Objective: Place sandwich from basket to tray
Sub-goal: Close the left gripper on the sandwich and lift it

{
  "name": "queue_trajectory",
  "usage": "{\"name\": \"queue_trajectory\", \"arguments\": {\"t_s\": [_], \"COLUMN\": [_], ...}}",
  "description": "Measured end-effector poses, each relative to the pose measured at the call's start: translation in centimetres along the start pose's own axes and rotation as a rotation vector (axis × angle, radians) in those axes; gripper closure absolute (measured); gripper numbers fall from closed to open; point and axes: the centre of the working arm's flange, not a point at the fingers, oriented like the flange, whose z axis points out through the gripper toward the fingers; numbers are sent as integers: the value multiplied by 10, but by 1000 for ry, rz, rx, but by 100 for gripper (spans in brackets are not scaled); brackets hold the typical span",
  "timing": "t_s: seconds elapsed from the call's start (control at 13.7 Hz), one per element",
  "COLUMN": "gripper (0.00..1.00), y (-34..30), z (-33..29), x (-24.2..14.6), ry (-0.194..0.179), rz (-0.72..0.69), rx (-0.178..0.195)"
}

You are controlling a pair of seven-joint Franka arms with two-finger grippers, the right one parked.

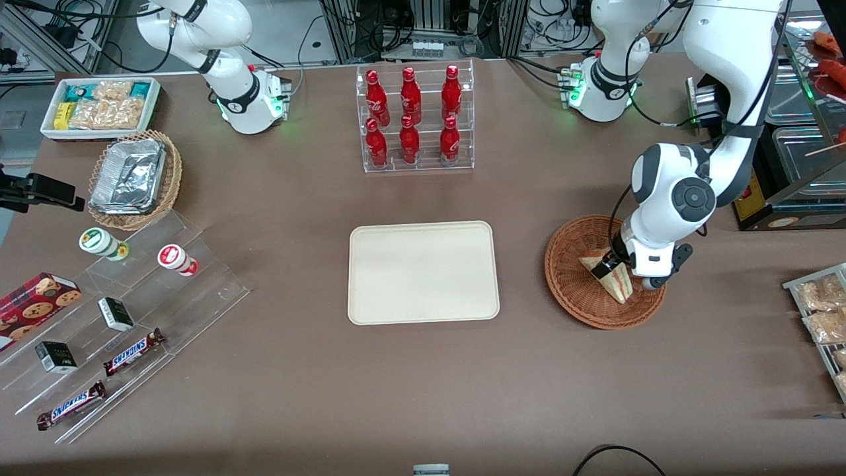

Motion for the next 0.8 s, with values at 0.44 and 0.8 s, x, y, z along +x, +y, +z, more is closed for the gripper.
{"name": "queue_trajectory", "arguments": {"t_s": [0.44, 0.8], "gripper": [66, 83], "y": [1, 22], "z": [-2, -71], "x": [1, 13], "ry": [2, -32], "rz": [-3, 5], "rx": [-2, 47]}}
